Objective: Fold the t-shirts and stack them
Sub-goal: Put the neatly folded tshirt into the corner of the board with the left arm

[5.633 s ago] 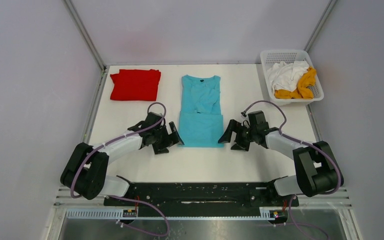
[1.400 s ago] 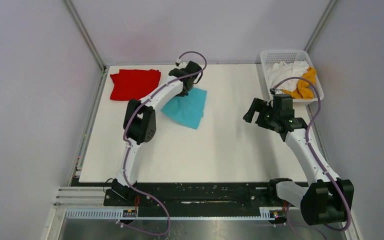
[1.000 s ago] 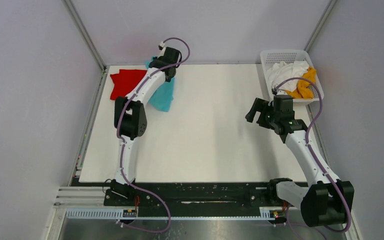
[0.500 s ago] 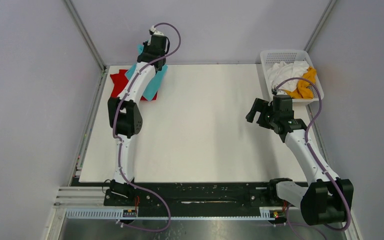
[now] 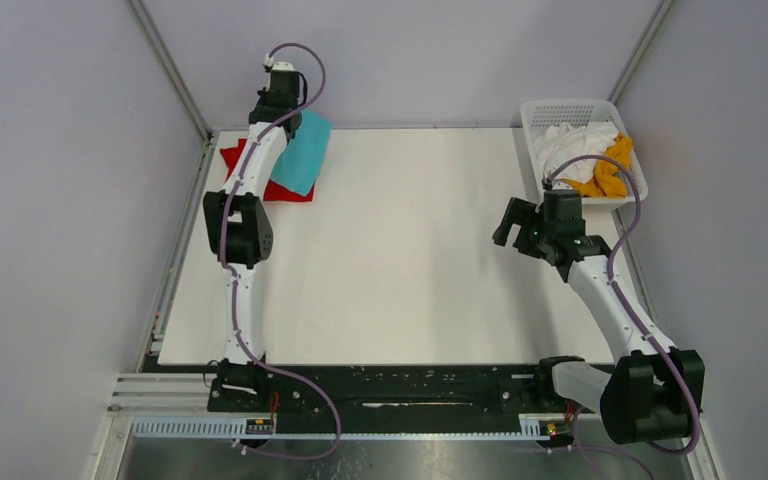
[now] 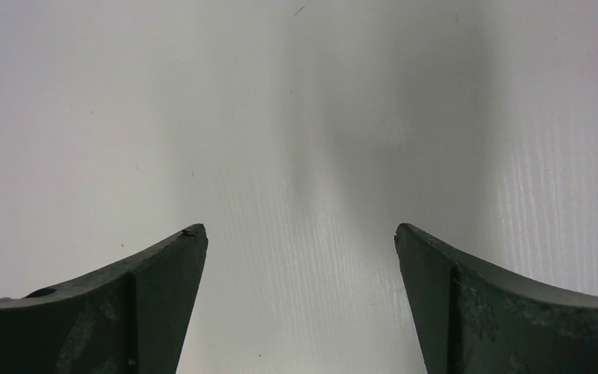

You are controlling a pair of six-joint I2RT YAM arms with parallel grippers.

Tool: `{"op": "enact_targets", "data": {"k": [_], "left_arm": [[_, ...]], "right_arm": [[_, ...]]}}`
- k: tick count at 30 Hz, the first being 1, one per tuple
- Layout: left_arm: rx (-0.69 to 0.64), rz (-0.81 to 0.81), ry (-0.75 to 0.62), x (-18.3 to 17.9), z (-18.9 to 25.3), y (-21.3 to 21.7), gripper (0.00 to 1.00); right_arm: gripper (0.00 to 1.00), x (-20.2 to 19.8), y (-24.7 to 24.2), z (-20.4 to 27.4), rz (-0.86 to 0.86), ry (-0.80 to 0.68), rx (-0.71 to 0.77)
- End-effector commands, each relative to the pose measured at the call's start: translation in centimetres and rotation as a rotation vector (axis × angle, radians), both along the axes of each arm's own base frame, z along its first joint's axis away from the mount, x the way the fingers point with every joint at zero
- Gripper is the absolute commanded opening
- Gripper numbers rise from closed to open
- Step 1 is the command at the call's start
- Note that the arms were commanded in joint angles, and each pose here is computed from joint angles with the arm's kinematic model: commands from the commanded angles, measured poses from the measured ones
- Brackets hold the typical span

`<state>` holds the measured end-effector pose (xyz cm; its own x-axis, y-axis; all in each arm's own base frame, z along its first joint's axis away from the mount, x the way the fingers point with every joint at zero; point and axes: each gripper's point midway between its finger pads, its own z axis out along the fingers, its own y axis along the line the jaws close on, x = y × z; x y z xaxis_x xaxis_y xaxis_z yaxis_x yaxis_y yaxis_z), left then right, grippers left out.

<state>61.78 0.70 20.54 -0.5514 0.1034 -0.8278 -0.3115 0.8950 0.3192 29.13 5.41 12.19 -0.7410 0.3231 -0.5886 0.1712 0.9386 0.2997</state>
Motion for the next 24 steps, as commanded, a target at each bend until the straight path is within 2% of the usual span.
{"op": "enact_targets", "data": {"k": [1, 3, 9, 10, 11, 12, 14, 15, 16, 17, 18, 24], "left_arm": [[-0.113, 0.045, -0.064, 1.9, -1.5, 2.3, 0.00], [-0.144, 0.058, -0.061, 2.1, -2.9, 3.4, 0.11], [-0.172, 0.197, -0.070, 1.6, -4.4, 8.3, 0.13], [-0.195, 0.202, -0.071, 1.6, -4.5, 8.9, 0.19], [-0.220, 0.191, -0.076, 1.7, -4.4, 9.1, 0.40], [-0.240, 0.174, -0.079, 1.9, -4.2, 9.0, 0.47], [-0.234, 0.194, -0.095, 1.7, -3.4, 9.6, 0.47], [-0.228, 0.200, -0.104, 1.4, -2.6, 9.7, 0.52], [-0.226, 0.203, -0.105, 1.2, -2.3, 9.8, 0.68], [-0.231, 0.205, -0.111, 0.8, -1.4, 9.7, 0.91], [-0.244, 0.202, -0.118, 0.4, -0.7, 9.5, 0.98], [-0.448, 0.133, -0.165, -3.5, 3.7, 5.4, 0.99]], "right_arm": [[1.00, 1.0, -0.7, 0.7, -0.014, -0.029, -0.038], [0.99, 1.1, -0.9, 0.5, -0.020, -0.024, -0.047], [1.00, 1.1, -1.0, 0.1, -0.022, -0.001, -0.056], [1.00, 1.2, -1.0, 0.0, -0.022, 0.003, -0.057], [1.00, 1.2, -1.0, 0.0, -0.022, 0.007, -0.057], [0.99, 1.2, -1.0, -0.1, -0.023, 0.013, -0.056], [1.00, 1.2, -0.7, 0.1, -0.013, 0.015, -0.046], [0.99, 1.2, -0.8, 0.1, -0.018, 0.014, -0.049], [1.00, 1.1, -1.0, 0.1, -0.027, 0.014, -0.052], [1.00, 1.0, -1.0, 0.1, -0.031, 0.015, -0.050], [0.99, 1.0, -1.3, 0.2, -0.050, 0.012, -0.060], [1.00, 0.6, -1.6, 1.7, -0.096, -0.040, -0.042]]}}
